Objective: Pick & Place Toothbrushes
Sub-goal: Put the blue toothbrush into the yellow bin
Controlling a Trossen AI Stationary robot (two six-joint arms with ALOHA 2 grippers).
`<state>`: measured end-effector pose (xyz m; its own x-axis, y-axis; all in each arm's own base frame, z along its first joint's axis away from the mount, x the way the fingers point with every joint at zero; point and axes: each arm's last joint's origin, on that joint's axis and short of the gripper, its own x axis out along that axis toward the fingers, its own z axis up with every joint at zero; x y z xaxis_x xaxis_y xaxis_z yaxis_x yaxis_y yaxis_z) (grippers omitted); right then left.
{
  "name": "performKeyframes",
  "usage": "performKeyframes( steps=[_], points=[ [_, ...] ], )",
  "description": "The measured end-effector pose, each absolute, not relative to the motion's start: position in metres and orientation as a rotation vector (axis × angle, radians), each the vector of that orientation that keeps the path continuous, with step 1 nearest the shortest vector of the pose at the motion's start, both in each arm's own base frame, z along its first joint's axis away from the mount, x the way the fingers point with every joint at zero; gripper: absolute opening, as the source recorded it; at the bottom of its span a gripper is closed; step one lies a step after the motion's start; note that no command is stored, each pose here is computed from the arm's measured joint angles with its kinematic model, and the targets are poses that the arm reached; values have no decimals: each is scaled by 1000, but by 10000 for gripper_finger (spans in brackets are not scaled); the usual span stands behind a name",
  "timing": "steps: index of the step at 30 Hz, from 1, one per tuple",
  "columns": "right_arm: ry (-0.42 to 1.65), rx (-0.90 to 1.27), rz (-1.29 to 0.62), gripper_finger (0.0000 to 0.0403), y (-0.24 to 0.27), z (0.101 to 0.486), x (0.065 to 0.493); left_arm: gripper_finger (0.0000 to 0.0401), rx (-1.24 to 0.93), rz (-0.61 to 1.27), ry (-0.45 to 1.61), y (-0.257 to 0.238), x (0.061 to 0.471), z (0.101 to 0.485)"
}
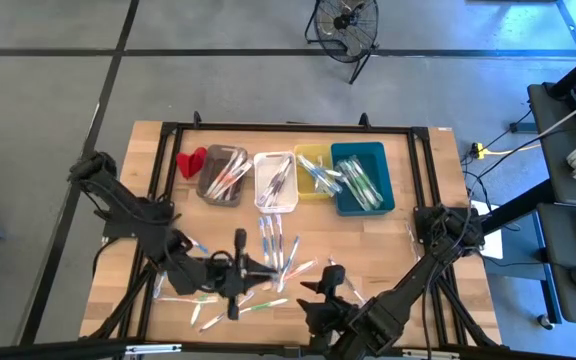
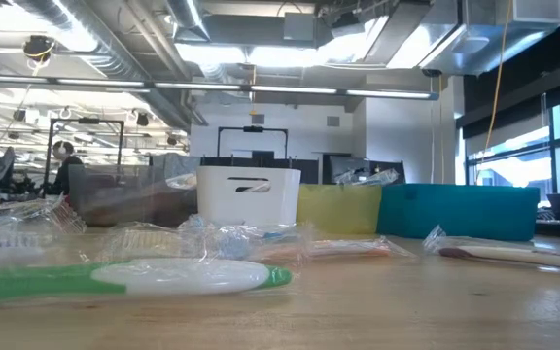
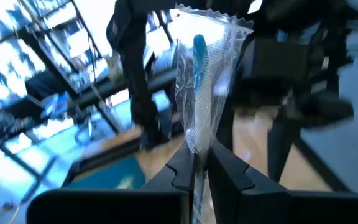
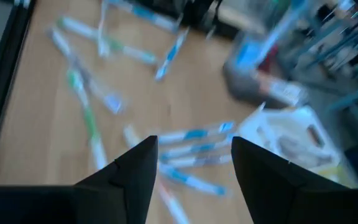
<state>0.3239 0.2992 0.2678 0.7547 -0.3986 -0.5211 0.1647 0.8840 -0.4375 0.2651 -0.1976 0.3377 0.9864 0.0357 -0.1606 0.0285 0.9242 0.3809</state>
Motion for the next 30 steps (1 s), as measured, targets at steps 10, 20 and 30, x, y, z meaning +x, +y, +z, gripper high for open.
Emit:
performKeyframes(
  steps=[10, 20, 30],
  points=[
    [508, -387, -342, 183, 294, 280, 350, 18, 458, -1, -14, -235, 286, 319],
    [541, -360, -291, 157, 293, 279, 352, 18, 453, 80, 0, -246, 275, 319],
    [512, -416, -341, 125, 290, 280, 355, 18, 403, 43, -9, -249, 273, 319]
  ],
)
